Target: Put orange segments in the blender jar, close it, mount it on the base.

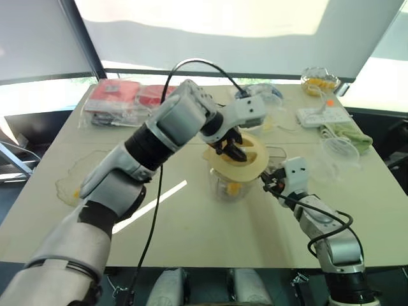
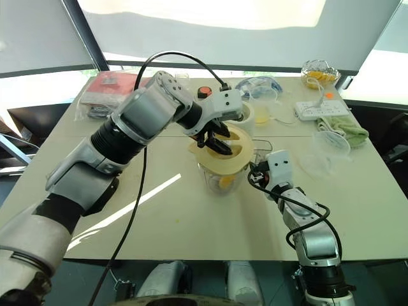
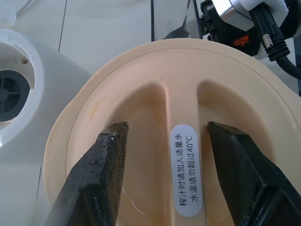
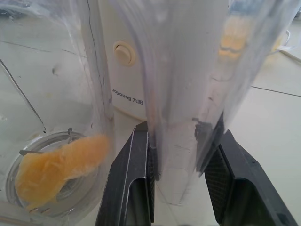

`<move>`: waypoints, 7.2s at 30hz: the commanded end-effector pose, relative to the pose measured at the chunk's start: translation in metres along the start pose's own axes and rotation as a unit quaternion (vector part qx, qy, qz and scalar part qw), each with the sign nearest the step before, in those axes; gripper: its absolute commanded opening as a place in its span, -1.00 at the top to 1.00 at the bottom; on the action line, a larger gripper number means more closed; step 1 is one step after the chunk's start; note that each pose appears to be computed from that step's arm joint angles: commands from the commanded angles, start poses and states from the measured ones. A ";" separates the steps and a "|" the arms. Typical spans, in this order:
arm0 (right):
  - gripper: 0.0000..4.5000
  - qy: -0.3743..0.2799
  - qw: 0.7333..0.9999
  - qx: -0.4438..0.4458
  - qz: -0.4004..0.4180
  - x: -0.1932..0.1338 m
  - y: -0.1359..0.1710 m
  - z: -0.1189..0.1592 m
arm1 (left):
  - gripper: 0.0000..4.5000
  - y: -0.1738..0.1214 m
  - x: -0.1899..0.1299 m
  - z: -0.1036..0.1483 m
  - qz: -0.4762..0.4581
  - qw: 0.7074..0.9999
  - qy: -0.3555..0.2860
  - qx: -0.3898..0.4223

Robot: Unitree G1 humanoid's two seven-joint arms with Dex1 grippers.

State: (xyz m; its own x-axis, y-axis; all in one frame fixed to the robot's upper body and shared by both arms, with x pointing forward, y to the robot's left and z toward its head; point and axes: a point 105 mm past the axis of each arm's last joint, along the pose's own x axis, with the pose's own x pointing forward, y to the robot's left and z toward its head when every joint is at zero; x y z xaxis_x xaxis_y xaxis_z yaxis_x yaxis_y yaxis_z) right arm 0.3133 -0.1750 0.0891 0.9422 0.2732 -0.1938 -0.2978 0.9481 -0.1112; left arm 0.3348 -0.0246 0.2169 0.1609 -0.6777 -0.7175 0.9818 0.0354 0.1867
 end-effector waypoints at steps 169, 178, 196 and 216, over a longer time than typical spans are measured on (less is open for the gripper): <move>-0.99 -0.082 0.983 -0.018 -0.163 0.041 -0.096 0.183 | -0.33 -0.011 -0.050 -0.094 0.331 0.879 -0.321 -0.122; 0.45 -0.114 0.981 -0.026 -0.153 0.044 -0.094 0.202 | -0.33 -0.028 -0.085 -0.087 0.308 0.887 -0.334 -0.084; 0.63 -0.064 0.980 0.018 -0.189 0.033 -0.077 0.182 | -0.33 -0.019 -0.096 -0.091 0.354 0.874 -0.319 -0.093; 0.63 -0.024 0.988 0.015 -0.154 0.039 -0.054 0.151 | -0.33 -0.016 -0.090 -0.090 0.354 0.874 -0.318 -0.097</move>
State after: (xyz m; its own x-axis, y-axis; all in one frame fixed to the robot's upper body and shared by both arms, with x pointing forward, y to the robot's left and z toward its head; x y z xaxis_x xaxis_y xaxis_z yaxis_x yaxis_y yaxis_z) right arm 0.3855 -0.1970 0.2514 0.9976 -0.0588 -0.0378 0.0549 0.9938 -0.0968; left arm 0.3147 0.1045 0.2071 0.7132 -0.7005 0.0232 0.6770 0.6971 0.2359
